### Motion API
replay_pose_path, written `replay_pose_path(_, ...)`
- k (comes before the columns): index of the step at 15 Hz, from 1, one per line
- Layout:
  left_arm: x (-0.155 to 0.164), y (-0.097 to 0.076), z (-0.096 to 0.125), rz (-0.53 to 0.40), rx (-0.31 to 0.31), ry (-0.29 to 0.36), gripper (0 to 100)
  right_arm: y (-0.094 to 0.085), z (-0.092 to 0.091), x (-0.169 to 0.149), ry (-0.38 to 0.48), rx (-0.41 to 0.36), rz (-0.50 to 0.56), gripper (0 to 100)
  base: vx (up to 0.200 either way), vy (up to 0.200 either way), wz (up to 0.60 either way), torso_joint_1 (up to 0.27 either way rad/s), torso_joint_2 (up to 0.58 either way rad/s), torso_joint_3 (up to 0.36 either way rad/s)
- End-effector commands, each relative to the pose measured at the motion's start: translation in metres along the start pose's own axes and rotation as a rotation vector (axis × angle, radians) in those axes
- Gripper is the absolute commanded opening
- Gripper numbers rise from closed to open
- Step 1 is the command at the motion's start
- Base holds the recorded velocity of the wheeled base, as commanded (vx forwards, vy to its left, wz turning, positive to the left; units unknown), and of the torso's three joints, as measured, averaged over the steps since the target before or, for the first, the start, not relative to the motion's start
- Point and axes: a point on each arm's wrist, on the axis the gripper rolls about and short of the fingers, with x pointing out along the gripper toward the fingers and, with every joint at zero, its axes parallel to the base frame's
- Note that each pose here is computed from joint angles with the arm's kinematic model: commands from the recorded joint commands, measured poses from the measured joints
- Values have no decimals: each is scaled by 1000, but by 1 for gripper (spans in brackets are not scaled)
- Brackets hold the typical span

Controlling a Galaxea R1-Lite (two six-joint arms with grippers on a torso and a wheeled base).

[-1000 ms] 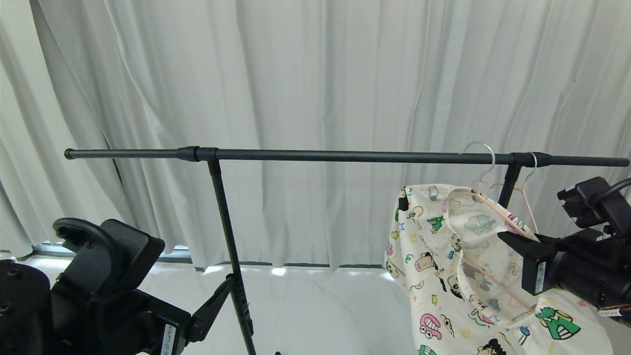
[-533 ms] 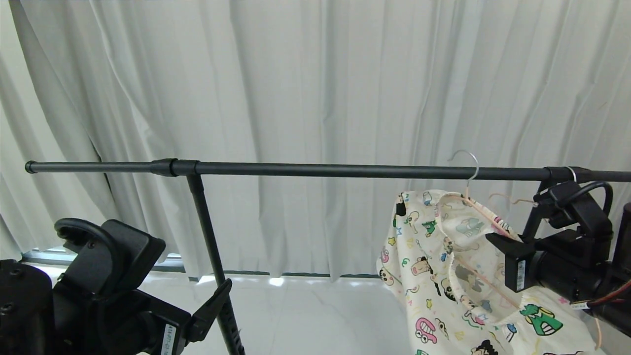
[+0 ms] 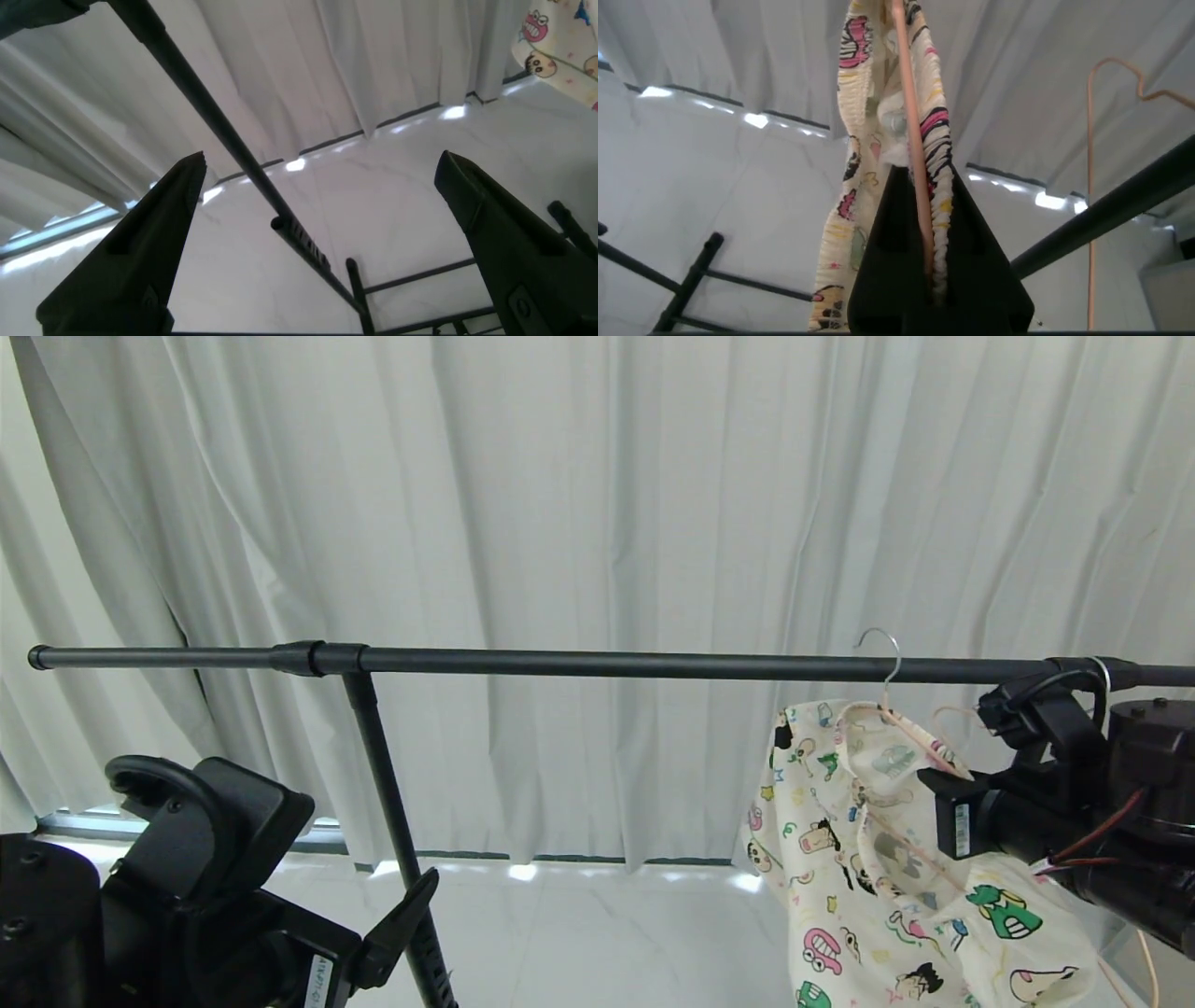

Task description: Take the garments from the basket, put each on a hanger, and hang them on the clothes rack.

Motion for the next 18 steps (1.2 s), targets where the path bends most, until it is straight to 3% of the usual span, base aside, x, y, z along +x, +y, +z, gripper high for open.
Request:
replay_pose_path(1,0,0,0,0,-1,-2,100,2,-7,13,39,-7,-4,0,0,0,0,0,0,0)
replay_pose_path(7,0,-1,-3,-2,5,8,100,2,-10,12,38,-8,-7,0,0,0,0,0,0,0)
replay_pose_path(8,0,-1,-4,-4,7,10,100,1,-12,10,42,-8,-18,100,0,0,0,0,0,0)
replay_pose_path(10,-1,-1,-5,-4,9,12,100,1,-14,6,37,-7,-53,100,0,0,0,0,0,0)
replay_pose_path(15,-2,1,-9,4,6,17,100,-4,-3,-34,-123,33,7,100,0,0,0,0,0,0)
replay_pose_path(17,1,5,-23,40,14,71,100,-9,-8,-51,-147,30,6,100,0,0,0,0,0,0)
replay_pose_path(18,3,12,-41,110,17,139,100,-14,-13,-59,-149,28,-12,100,0,0,0,0,0,0)
